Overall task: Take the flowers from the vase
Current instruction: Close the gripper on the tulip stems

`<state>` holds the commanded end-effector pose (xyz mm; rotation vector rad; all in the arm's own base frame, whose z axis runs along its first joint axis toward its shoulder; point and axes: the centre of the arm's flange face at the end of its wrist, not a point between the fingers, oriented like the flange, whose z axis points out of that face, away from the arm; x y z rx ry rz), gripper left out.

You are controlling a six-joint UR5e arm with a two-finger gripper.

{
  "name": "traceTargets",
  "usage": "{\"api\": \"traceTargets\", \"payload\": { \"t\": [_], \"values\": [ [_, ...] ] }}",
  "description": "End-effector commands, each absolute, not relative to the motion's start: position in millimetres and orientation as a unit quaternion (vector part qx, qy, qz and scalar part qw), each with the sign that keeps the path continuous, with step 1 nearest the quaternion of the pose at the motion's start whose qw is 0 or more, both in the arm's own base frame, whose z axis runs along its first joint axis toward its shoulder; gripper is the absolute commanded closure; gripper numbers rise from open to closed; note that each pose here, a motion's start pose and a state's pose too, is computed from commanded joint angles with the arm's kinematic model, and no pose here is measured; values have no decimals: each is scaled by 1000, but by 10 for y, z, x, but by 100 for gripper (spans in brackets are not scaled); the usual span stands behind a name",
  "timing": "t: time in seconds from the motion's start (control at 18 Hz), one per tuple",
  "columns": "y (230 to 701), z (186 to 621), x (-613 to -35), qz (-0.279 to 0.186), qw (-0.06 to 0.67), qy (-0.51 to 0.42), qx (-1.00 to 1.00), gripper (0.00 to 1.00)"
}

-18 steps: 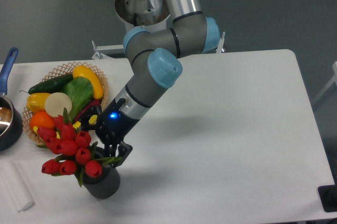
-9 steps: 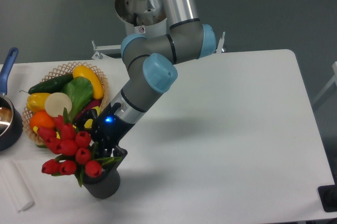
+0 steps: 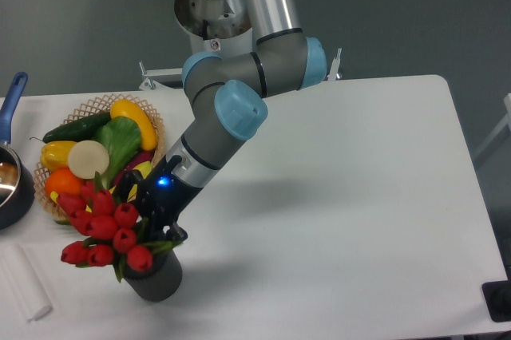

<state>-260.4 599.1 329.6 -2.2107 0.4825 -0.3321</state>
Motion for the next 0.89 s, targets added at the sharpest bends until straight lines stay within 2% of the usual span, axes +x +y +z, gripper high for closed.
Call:
{"api": "traceTargets", "payload": {
  "t": [0.61, 0.78, 0.89],
  "values": [
    [5897, 3618, -2734, -139, 444, 167, -869, 60],
    [5786, 3855, -2788, -128, 456, 158, -866, 59],
    [5757, 3977, -2814, -136, 468, 147, -861, 59]
  ]
}}
